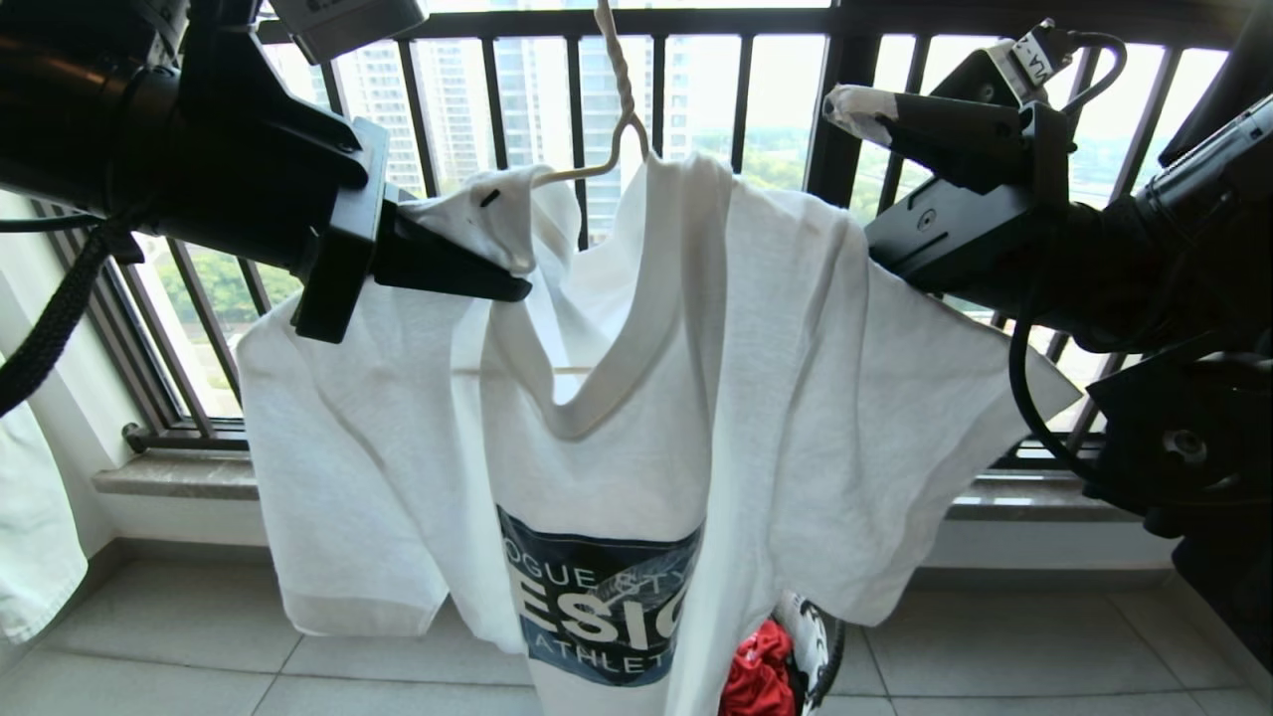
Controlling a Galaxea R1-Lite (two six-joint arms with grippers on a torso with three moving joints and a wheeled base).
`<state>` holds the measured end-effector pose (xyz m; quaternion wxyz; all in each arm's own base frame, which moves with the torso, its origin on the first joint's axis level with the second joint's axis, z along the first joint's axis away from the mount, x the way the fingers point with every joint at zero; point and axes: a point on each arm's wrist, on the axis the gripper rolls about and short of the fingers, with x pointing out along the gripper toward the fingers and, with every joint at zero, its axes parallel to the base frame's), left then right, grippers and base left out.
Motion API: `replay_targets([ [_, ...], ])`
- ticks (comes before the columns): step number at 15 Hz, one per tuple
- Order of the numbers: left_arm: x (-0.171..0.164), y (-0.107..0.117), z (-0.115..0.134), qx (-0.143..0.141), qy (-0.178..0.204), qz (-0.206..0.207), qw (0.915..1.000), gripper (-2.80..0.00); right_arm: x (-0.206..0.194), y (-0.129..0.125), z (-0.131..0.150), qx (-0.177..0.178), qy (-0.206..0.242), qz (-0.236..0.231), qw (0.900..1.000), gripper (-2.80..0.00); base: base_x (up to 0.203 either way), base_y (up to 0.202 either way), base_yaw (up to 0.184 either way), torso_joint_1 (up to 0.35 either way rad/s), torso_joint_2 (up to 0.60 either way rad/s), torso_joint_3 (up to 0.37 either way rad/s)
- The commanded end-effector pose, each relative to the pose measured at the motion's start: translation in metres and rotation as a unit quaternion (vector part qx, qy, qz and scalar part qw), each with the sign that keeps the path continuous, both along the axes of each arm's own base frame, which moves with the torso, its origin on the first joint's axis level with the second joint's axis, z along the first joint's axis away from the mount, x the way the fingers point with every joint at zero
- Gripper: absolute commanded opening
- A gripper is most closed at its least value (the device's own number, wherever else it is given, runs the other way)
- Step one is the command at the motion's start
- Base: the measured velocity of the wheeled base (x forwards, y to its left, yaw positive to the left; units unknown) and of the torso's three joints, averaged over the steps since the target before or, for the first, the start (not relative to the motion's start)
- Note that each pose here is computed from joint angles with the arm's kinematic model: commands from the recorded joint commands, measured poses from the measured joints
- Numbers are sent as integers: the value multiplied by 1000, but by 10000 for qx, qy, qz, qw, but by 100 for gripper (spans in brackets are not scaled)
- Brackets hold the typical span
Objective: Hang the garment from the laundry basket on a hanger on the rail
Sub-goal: Hang the clothes rack on the clothesline
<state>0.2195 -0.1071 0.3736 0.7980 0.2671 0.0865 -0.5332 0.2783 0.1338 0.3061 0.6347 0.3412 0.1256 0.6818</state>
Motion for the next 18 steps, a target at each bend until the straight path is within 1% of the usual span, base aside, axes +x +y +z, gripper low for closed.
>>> replay_targets([
  [1,-4,6,2,-23,-14,72,10000,-280,2,-7,3,16,-52,-90,9999,0,0,0,0,0,0,0],
  [4,-6,13,5,-90,-15,237,9997,-280,8,-21,7,41,-106,-342,9993,0,0,0,0,0,0,0],
  [6,-7,18,10,-209,-71,381,9990,-280,12,-26,6,41,-109,-433,9990,0,0,0,0,0,0,0],
  [8,-10,26,14,-305,-65,573,9979,-280,18,-31,5,88,-76,-612,9981,0,0,0,0,0,0,0],
  [10,-14,35,15,-373,-12,795,9961,-280,23,-32,3,80,-37,-663,9978,0,0,0,0,0,0,0],
  [11,-15,37,14,-426,103,876,9952,-280,24,-32,3,80,-37,-660,9978,-280,0,0,0,0,0,0],
  [13,-22,43,14,-563,266,1070,9923,-280,27,-31,4,73,9,-667,9977,-280,0,0,0,0,0,0],
  [14,-25,45,13,-678,360,1172,9901,-280,27,-31,7,33,107,-680,9976,-280,0,0,0,0,0,0],
  [15,-28,46,13,-789,407,1235,9884,-280,26,-31,9,4,94,-700,9975,-280,0,0,0,0,0,0],
  [16,-32,47,13,-967,429,1311,9857,-280,26,-31,7,-32,65,-725,9973,-280,0,0,0,0,0,0],
  [18,-39,49,12,-1308,536,1475,9789,-280,33,-31,2,-120,181,-783,9967,-280,0,0,0,0,0,0],
])
